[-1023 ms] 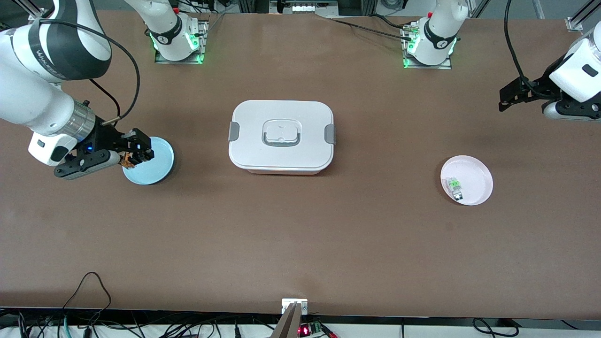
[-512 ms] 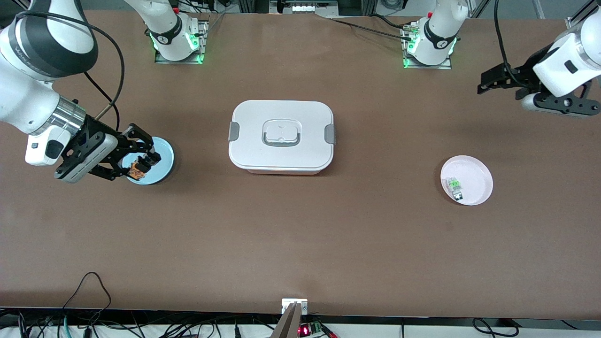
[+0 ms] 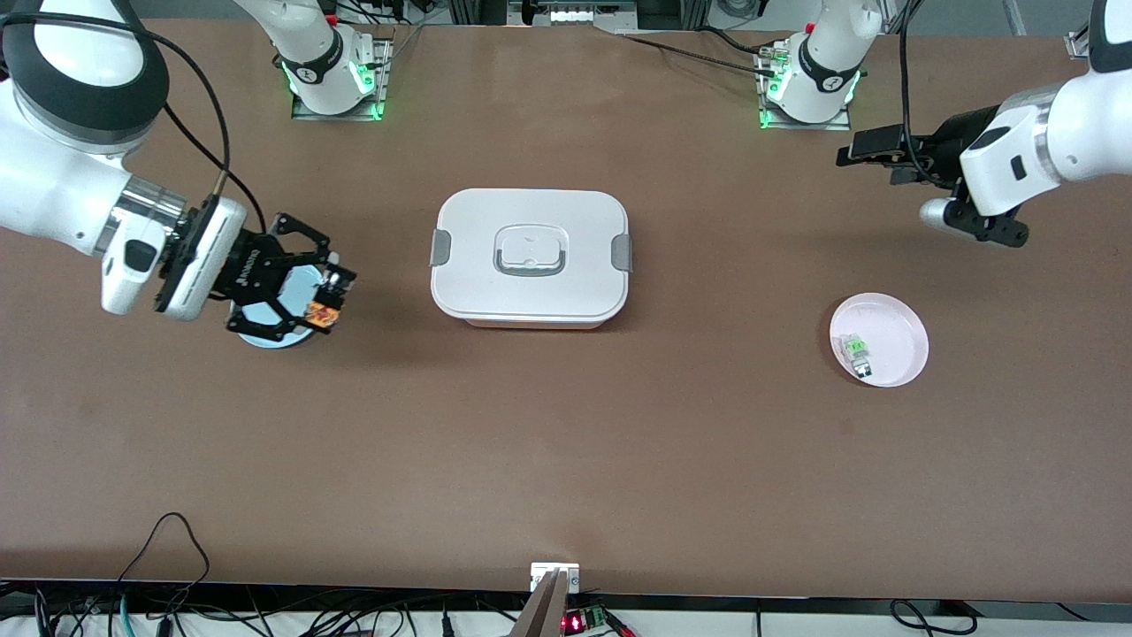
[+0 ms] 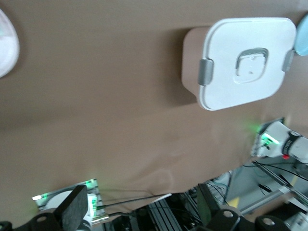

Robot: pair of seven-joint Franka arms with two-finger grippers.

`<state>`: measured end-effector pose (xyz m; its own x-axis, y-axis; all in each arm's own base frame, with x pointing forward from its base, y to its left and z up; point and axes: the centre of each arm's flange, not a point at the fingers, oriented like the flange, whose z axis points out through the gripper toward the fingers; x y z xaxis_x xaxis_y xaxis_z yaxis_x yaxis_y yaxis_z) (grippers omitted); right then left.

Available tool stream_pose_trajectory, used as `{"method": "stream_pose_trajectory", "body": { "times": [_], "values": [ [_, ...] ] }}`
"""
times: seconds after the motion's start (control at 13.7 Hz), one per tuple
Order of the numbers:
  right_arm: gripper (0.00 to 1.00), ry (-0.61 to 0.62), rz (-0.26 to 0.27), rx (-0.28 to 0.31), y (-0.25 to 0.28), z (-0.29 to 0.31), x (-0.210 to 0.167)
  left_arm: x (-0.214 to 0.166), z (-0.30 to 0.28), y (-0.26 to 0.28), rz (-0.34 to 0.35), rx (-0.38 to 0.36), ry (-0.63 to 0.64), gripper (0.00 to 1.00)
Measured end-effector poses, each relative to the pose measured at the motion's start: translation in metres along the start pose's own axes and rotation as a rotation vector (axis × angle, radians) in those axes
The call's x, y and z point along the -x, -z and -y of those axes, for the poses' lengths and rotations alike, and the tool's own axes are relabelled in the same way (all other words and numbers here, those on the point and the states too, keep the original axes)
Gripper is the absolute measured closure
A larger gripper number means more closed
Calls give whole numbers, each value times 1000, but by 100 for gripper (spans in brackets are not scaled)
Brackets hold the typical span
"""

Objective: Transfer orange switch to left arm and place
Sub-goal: 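Lift the orange switch with the right gripper while the left gripper approaches, then carry the switch over the white box toward the left gripper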

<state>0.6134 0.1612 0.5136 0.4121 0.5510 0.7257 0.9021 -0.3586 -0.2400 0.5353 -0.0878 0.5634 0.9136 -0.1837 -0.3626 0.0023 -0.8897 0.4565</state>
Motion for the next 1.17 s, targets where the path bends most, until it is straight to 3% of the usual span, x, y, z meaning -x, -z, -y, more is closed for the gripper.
{"method": "stream_pose_trajectory", "body": {
  "times": [0.22, 0.51, 0.8, 0.95, 1.17],
  "values": [
    [27, 96, -92, -69, -26, 26, -23, -22, -5, -16, 48, 202, -29, 0],
    [27, 235, -158, -64, -46, 44, -42, -77, -2, -58, 108, 588, -144, 0],
    [27, 287, -217, -101, -64, 55, -48, -108, -29, -89, 50, 912, -151, 0],
    [27, 293, -224, -117, -73, 60, -49, -122, -59, -113, -11, 1002, -176, 0],
    [27, 289, -244, -116, -89, 71, -57, -139, -104, -156, -105, 1041, -179, 0]
  ]
}}
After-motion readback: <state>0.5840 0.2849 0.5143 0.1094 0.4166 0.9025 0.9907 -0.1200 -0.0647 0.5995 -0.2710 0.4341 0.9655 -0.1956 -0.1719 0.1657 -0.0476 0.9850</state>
